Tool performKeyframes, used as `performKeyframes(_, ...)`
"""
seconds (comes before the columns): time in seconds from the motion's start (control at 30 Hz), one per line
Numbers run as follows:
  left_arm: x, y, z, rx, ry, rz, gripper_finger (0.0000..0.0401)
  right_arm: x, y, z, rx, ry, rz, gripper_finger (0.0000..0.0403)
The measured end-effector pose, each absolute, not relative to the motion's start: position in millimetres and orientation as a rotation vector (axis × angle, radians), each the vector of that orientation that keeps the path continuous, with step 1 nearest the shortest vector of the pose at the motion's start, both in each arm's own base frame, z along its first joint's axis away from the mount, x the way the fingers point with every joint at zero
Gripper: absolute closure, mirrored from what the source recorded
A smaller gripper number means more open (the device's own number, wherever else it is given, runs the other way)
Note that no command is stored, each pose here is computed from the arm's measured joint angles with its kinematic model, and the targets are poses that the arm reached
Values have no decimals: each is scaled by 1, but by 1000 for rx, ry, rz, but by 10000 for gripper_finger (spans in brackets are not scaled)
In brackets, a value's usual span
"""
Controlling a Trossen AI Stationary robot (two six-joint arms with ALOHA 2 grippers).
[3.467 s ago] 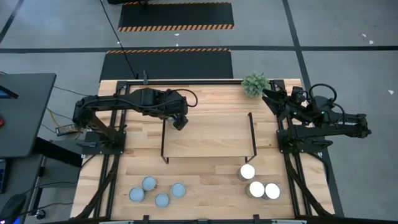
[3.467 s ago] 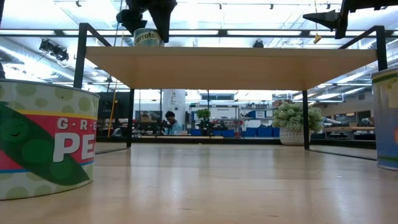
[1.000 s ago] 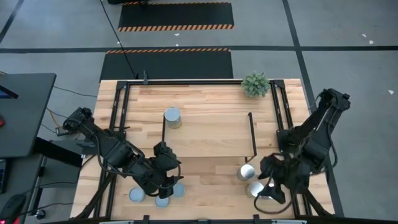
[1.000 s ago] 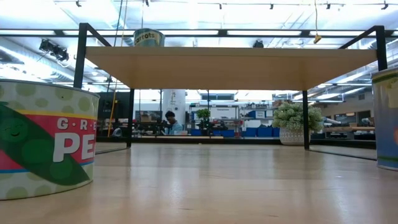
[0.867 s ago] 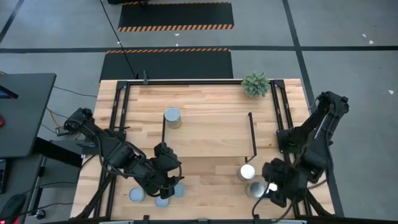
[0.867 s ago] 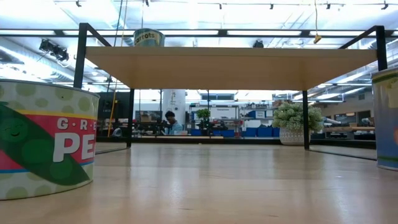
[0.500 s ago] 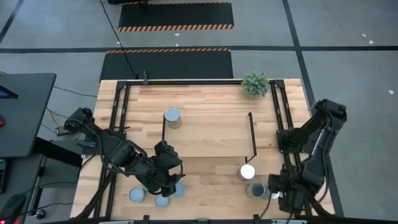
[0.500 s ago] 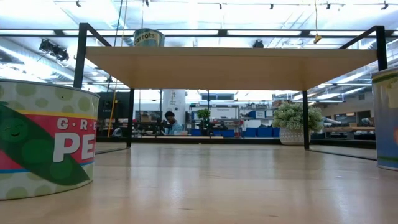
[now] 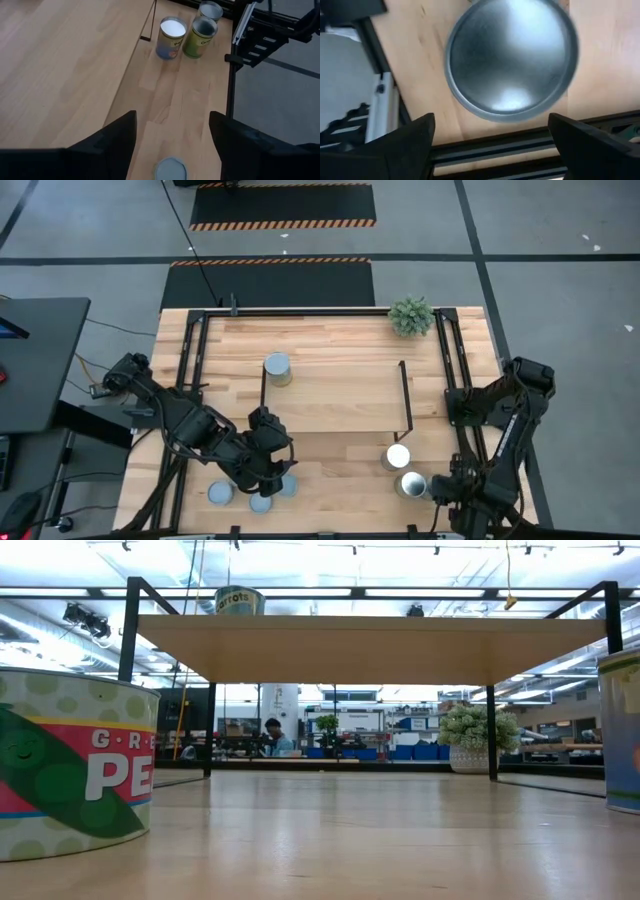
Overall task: Pick and place cans onto a shelf
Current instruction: Put the canned peas on the shelf
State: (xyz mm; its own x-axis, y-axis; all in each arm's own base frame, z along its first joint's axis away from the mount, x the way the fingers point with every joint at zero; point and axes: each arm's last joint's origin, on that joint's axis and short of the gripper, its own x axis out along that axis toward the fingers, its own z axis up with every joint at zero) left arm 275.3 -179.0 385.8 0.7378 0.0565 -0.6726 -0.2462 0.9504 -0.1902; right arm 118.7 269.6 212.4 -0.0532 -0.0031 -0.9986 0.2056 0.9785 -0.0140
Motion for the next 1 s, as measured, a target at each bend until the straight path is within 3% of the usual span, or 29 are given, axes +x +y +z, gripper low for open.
performKeyframes(0.67,275,-179,386,-201,729,140,147,139,271,203,155,1477,-185,17)
performKeyframes(1.0,275,-179,386,-203,728,140,147,147,268,204,166,1445,-190,79)
